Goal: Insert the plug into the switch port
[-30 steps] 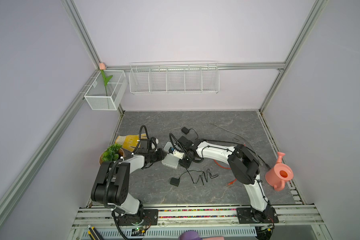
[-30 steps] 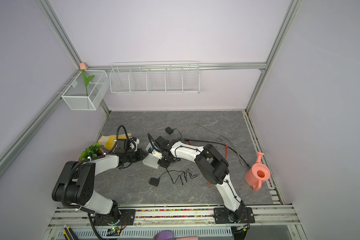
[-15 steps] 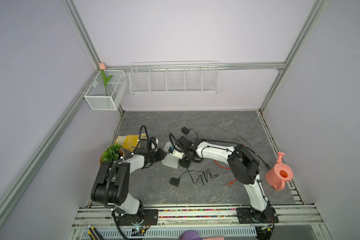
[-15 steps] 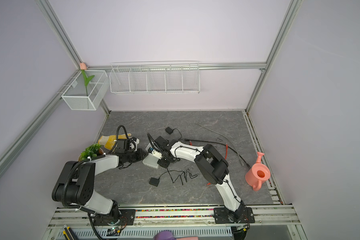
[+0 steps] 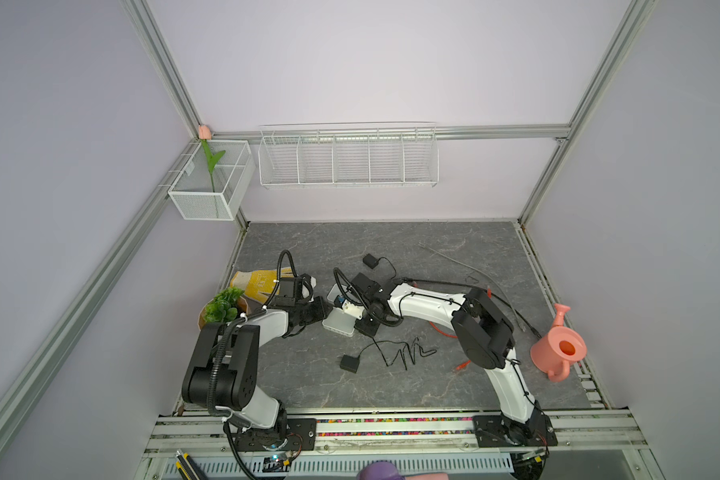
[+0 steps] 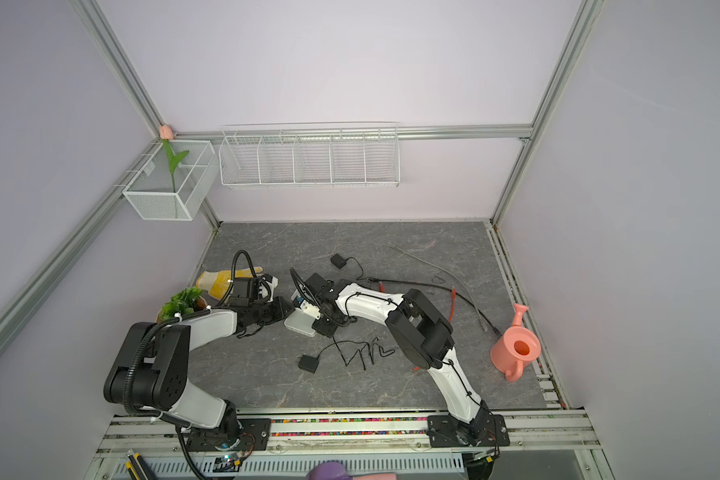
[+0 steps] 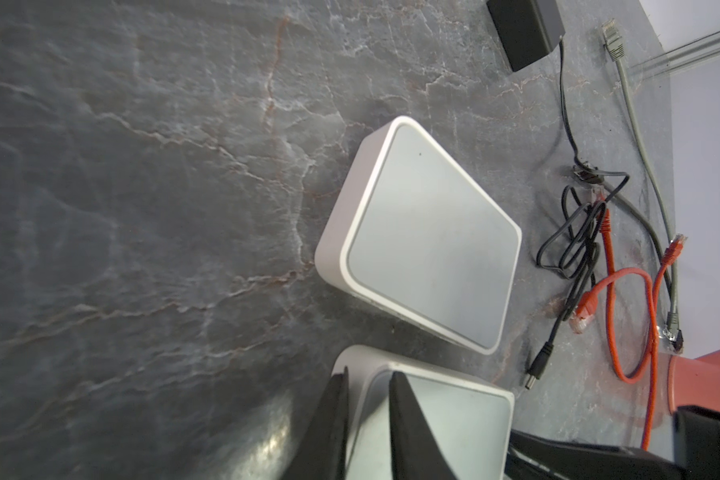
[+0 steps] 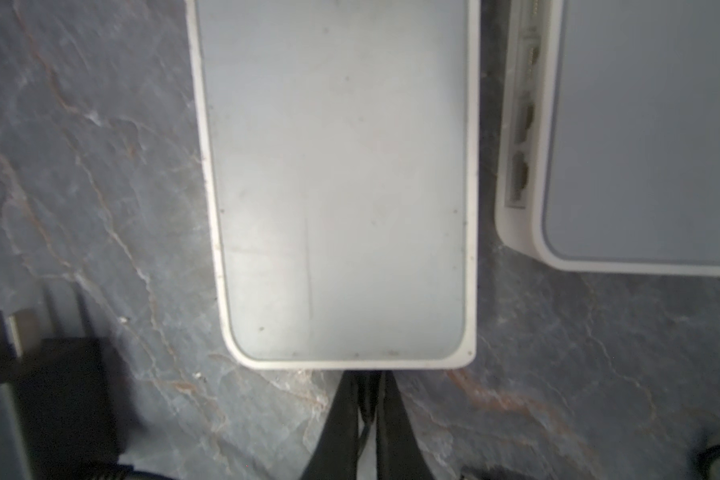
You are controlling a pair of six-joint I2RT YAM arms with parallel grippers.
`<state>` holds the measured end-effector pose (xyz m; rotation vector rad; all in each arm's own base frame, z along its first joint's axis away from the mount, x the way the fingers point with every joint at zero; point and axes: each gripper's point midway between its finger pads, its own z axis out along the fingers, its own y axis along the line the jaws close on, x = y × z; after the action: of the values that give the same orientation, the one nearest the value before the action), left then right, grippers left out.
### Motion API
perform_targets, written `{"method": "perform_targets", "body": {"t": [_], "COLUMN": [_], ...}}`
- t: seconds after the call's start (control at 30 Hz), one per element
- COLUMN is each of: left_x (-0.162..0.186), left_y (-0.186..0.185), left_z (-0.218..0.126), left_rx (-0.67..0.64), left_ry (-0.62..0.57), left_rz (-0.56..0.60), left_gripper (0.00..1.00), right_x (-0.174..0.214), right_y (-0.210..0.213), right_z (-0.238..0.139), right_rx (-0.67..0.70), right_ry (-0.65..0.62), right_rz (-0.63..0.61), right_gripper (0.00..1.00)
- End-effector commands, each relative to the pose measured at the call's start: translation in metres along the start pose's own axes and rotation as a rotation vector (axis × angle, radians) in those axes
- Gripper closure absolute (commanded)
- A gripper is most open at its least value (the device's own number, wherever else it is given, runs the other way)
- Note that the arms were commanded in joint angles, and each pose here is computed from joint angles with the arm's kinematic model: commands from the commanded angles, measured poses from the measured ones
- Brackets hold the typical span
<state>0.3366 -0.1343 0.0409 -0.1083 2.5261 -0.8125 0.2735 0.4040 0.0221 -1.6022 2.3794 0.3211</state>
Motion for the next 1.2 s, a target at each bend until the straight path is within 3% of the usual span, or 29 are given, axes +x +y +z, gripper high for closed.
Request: {"method": "perform_targets", "body": {"t": [0.0,1.17], "left_x": [0.006,0.027], "left_y": [-0.009,-0.033], "left_z": [0.003,0.014], "left_rx": [0.025,0.088], "left_ry": [0.039,0.129], "left_rz": [0.037,0.132], "left_gripper": [0.79,0.79], "right_x": [-0.006,-0.033], "right_y": [0.003,0.004], "right_z": [0.009,-0.005], "right_rx": [-0.001,-0.015], "right_ry": [-0.006,-0.067], "right_rz": [-0.034,-0.083], "right_gripper": [0.94,0.93]}}
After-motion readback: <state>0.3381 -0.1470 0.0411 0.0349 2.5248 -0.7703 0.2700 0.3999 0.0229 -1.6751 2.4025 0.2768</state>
